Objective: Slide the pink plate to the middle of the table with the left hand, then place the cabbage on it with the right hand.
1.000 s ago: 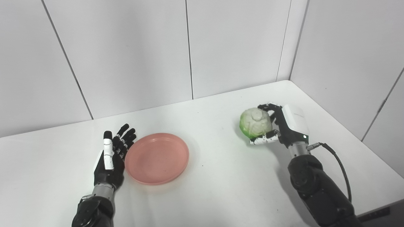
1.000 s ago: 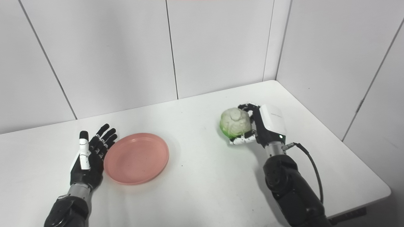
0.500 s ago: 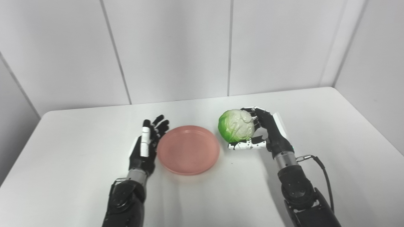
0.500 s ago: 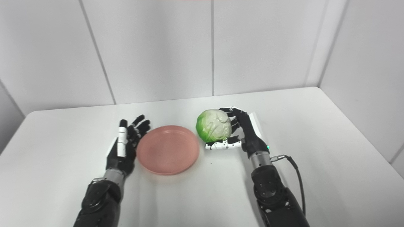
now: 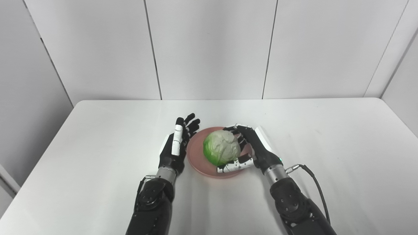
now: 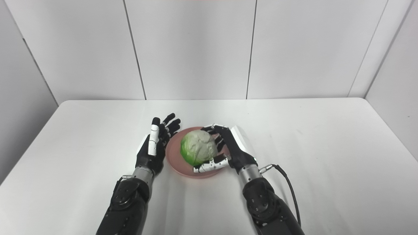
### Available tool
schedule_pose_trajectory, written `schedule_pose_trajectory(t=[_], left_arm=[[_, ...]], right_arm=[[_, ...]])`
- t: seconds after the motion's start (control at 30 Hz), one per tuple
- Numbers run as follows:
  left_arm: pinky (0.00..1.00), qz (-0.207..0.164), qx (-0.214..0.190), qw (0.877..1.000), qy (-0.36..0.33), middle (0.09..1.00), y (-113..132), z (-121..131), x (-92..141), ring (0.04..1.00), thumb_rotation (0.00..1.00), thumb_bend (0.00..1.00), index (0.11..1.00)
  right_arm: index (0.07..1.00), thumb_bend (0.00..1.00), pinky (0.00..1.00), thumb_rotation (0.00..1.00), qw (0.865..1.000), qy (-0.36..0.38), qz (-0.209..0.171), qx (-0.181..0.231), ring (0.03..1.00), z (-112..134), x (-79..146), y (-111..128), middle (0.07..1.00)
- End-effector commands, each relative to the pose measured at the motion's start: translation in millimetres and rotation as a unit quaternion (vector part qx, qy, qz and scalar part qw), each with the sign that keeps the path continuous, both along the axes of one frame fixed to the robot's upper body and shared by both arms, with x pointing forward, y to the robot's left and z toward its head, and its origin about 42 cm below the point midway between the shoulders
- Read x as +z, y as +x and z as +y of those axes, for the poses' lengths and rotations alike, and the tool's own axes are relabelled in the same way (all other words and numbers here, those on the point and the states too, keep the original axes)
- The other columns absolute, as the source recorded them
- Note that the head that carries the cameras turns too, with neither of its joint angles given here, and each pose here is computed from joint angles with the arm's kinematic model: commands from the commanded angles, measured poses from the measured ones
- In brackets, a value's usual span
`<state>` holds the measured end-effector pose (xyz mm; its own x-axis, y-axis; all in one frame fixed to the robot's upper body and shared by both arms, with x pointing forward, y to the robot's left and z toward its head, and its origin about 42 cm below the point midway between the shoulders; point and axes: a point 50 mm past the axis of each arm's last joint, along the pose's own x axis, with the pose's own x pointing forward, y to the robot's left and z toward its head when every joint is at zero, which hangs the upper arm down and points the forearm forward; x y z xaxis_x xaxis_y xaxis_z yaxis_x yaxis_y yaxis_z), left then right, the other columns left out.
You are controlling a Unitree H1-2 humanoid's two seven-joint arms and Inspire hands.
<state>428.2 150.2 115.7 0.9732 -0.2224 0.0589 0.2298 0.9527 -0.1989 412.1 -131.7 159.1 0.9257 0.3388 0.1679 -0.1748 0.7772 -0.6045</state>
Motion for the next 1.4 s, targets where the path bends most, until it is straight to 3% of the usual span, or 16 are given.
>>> schedule_pose_trajectory(t=[0.0,0.27,0.37,0.43,0.47,0.5,0.57,0.73,1.07,1.2,1.3,1.37], left_arm=[[0.93,0.029,-0.003,1.000,0.000,0.886,-12,-7,-20,0.918,1.00,0.84,0.866],[0.91,0.025,-0.006,1.000,0.003,0.881,-11,-6,-20,0.903,1.00,0.84,0.865],[0.91,0.025,-0.006,1.000,0.006,0.883,-10,-5,-19,0.905,1.00,0.84,0.866],[0.90,0.024,-0.006,1.000,0.007,0.877,-10,-4,-19,0.897,1.00,0.84,0.860],[0.90,0.024,-0.006,1.000,0.006,0.877,-10,-4,-18,0.896,1.00,0.84,0.860],[0.88,0.024,-0.006,1.000,0.004,0.867,-10,-4,-18,0.884,1.00,0.84,0.854],[0.87,0.026,-0.008,1.000,0.003,0.858,-9,-4,-17,0.873,1.00,0.83,0.846],[0.89,0.027,-0.016,0.999,0.007,0.871,-7,-3,-17,0.887,1.00,0.84,0.856],[0.87,0.028,-0.015,0.999,0.010,0.870,0,-2,-14,0.876,1.00,0.82,0.861],[0.87,0.027,-0.006,1.000,0.007,0.854,2,0,-14,0.868,1.00,0.84,0.840],[0.90,0.024,-0.003,1.000,0.010,0.856,1,4,-13,0.877,1.00,0.85,0.843],[0.98,0.019,0.004,1.000,0.011,0.874,1,7,-12,0.903,1.00,0.85,0.861]], right_arm=[[0.509,0.52,0.38,0.00,0.997,-0.003,-0.071,0.019,0.428,11,28,13,0.494],[0.526,0.52,0.32,0.00,0.989,-0.087,-0.119,0.011,0.403,13,20,22,0.498],[0.531,0.52,0.39,0.00,0.985,-0.106,-0.137,0.005,0.417,9,18,22,0.510],[0.502,0.52,0.52,0.12,0.984,-0.113,-0.140,0.000,0.622,8,19,21,0.686],[0.502,0.52,0.53,0.12,0.982,-0.118,-0.146,-0.005,0.629,7,20,19,0.693],[0.644,0.61,0.57,0.17,0.981,-0.121,-0.151,-0.008,0.681,7,22,18,0.746],[0.782,0.68,0.61,0.23,0.979,-0.119,-0.167,-0.012,0.736,6,25,17,0.808],[0.861,0.67,0.68,0.35,0.977,-0.114,-0.181,-0.016,0.811,7,30,15,0.875],[0.933,0.69,0.80,0.46,0.980,-0.106,-0.168,-0.010,0.915,3,37,18,0.945],[0.976,0.72,0.83,0.50,0.986,-0.085,-0.144,-0.007,0.958,-7,32,16,0.982],[0.996,0.74,0.87,0.51,0.990,-0.053,-0.129,-0.014,0.970,-14,28,10,0.996],[1.000,0.76,0.84,0.55,0.993,-0.008,-0.110,-0.029,0.967,-18,24,4,1.000]])
